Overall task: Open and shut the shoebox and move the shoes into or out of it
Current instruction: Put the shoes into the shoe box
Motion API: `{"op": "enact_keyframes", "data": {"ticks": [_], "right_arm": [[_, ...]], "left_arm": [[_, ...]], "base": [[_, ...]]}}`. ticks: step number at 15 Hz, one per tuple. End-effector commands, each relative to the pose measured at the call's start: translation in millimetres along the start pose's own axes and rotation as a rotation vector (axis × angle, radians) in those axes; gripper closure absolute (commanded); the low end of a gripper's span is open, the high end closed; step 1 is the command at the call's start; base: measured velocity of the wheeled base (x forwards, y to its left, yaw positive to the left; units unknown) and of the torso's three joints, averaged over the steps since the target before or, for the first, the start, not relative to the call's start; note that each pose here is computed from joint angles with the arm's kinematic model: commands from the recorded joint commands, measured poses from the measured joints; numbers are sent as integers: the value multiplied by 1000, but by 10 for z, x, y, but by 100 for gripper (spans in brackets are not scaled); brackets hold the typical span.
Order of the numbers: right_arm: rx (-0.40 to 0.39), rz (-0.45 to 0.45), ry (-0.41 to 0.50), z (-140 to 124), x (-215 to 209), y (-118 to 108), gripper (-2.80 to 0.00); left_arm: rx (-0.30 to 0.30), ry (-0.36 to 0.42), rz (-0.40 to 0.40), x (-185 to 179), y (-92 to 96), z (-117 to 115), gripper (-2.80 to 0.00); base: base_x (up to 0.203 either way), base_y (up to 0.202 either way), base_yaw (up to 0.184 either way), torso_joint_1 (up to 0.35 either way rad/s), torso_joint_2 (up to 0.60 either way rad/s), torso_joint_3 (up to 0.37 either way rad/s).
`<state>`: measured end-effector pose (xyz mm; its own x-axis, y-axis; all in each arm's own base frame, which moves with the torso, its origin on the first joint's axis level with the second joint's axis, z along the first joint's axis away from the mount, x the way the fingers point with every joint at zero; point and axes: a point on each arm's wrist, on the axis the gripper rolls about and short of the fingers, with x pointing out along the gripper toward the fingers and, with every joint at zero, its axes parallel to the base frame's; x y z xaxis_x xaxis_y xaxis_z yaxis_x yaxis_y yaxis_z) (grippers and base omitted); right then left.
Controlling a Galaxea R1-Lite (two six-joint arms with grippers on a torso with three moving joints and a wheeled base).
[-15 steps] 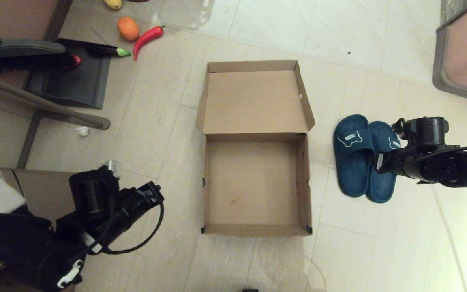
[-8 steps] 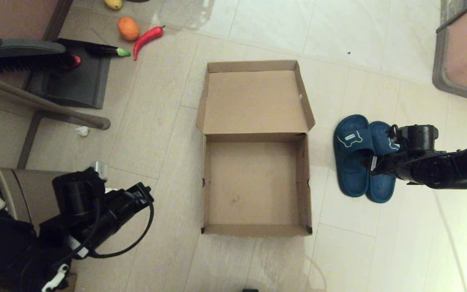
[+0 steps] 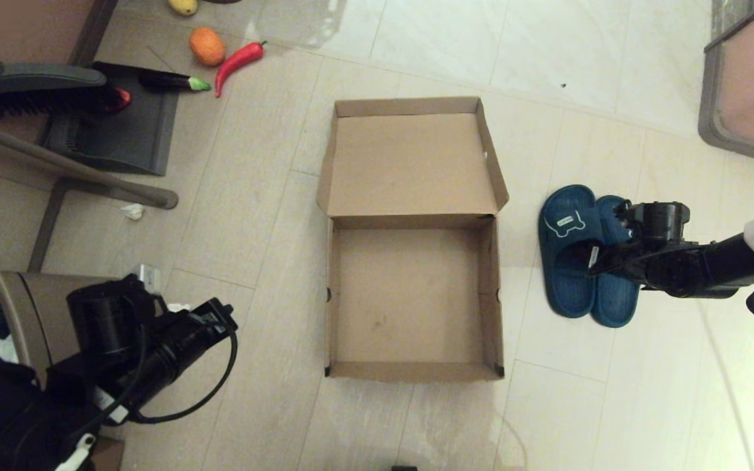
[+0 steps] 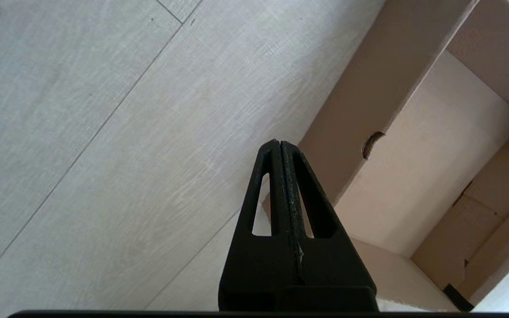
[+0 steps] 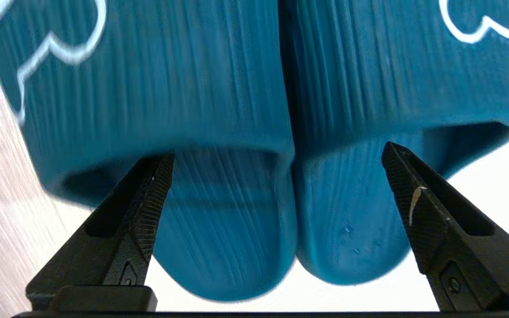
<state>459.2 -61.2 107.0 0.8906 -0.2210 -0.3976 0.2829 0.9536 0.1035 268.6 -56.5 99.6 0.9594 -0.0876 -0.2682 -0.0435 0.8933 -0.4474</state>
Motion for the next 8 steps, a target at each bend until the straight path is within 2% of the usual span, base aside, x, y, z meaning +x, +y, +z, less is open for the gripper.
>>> {"op": "enact_keyframes", "data": {"ticks": [1,4,7,8], "right_arm": [[27,2,-1,-26,72,3,-280],[85,17,-22,47,86,-29,-280],[86,35,-14,-9,139,-28,-280],[84,38,-45,-25,193,-26,-280]], "left_arm": [[-3,-8,-2,-4,-2,11,0],[-4,-15,-24,-6,-28,42,0],[-4,-11,-23,-23,-19,36,0],[-5,-20,-30,-38,-31,61,0]], "base": [[0,0,0,0,0,0],[0,0,0,0,0,0],[0,0,0,0,0,0],[0,0,0,0,0,0]]}}
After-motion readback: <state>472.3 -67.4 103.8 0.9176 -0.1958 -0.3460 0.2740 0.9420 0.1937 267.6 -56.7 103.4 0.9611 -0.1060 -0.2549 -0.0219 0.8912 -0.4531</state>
